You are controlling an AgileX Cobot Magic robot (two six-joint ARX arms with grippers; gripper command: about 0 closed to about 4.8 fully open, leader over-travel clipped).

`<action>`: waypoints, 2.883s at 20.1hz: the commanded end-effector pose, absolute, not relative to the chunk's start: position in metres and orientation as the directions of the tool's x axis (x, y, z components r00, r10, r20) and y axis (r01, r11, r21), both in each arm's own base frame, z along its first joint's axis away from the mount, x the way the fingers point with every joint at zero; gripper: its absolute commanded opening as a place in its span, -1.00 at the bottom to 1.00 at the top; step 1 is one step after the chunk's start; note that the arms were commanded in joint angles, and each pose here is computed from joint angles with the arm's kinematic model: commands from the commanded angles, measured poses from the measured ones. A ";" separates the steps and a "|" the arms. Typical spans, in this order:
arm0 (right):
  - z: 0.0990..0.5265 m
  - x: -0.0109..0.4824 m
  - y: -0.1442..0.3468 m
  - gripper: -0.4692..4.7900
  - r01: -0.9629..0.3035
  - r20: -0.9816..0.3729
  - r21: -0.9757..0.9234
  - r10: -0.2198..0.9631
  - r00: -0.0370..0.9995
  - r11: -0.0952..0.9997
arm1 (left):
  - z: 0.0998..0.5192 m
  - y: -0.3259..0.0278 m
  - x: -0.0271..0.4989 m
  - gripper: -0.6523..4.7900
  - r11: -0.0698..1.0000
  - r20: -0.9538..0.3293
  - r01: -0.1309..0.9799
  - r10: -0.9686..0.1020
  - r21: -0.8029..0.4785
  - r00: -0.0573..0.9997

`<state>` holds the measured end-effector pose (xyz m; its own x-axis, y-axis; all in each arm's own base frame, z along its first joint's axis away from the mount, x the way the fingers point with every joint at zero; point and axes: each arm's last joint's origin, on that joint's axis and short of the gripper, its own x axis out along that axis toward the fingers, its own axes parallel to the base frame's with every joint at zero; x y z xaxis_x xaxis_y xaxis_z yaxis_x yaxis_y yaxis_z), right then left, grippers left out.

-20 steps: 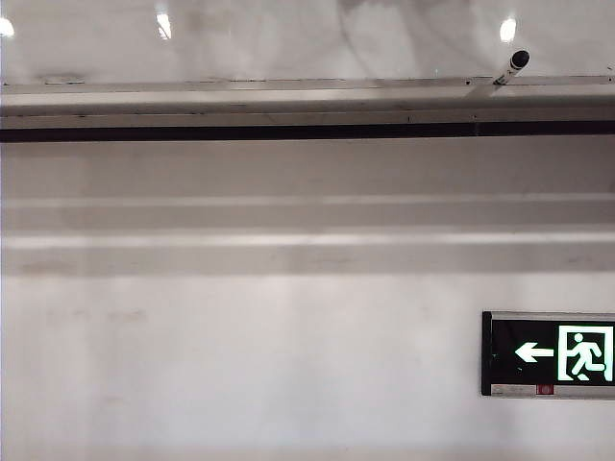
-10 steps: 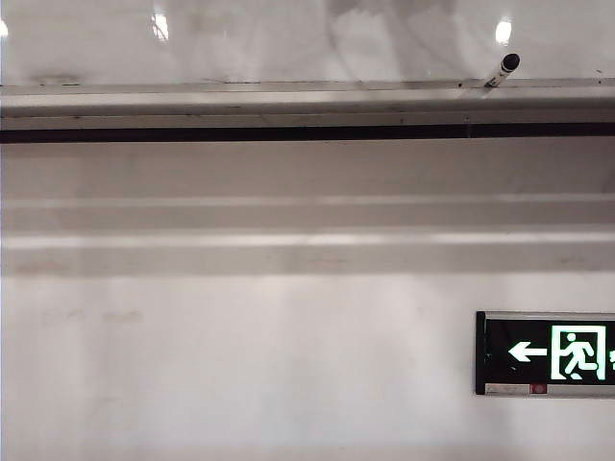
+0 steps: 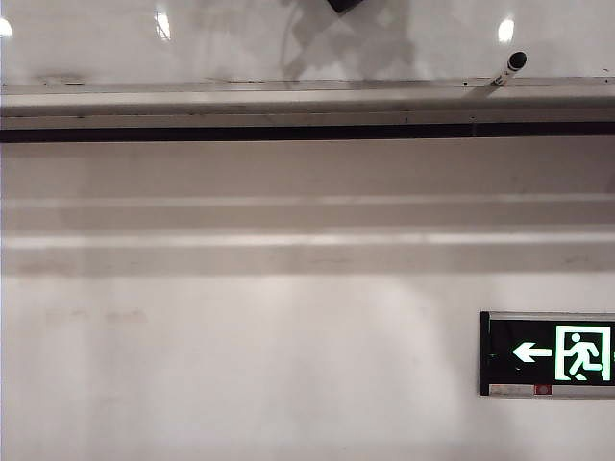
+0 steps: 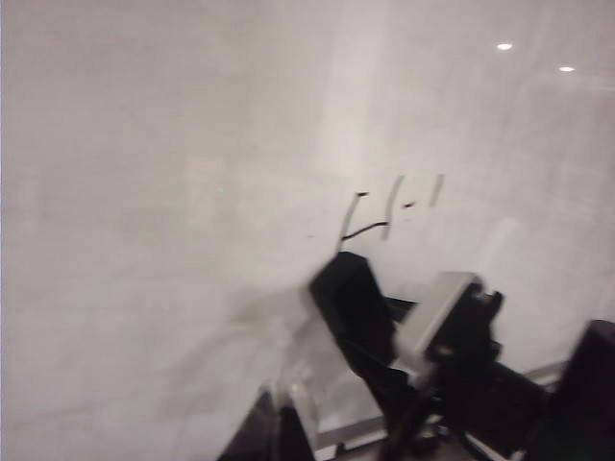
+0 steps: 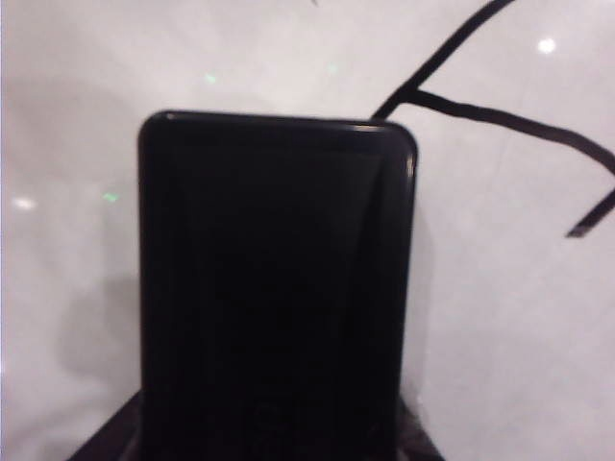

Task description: Wipe the whiteboard clean using the black magnetic whiteboard eraser attached to the whiteboard.

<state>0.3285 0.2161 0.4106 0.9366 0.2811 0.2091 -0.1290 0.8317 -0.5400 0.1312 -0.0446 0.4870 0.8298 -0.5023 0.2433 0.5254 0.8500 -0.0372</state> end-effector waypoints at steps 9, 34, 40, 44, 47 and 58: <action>0.493 0.315 0.185 -0.59 0.234 0.425 -0.389 -0.052 0.904 0.891 | 0.489 -0.044 0.128 -0.78 0.843 0.256 0.537 -0.513 -0.028 0.819; 0.441 0.351 0.223 -0.64 -0.183 0.160 -0.474 0.289 0.944 0.861 | 0.490 -0.044 0.127 -0.78 0.843 0.258 0.538 -0.514 -0.028 0.818; 0.416 0.357 0.241 -0.64 -0.308 0.029 -0.516 0.375 0.926 0.800 | 0.490 -0.044 0.127 -0.78 0.843 0.259 0.537 -0.513 -0.028 0.819; 0.404 0.357 0.249 -0.64 -0.368 -0.045 -0.529 0.409 0.912 0.764 | 0.490 -0.044 0.127 -0.78 0.843 0.258 0.537 -0.513 -0.028 0.818; 0.403 0.357 0.250 -0.64 -0.312 -0.041 -0.532 0.344 0.938 0.787 | 0.490 -0.044 0.127 -0.78 0.843 0.257 0.538 -0.514 -0.028 0.818; 0.477 0.345 0.228 -0.64 0.064 0.267 -0.356 0.036 0.963 0.932 | 0.490 -0.044 0.127 -0.78 0.843 0.257 0.538 -0.514 -0.028 0.819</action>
<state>0.3396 0.2589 0.4432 0.9564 0.2762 0.0951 -0.1941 0.8442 -0.4996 0.1294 -0.0443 0.4871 0.8261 -0.5085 0.2427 0.5314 0.8464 -0.0354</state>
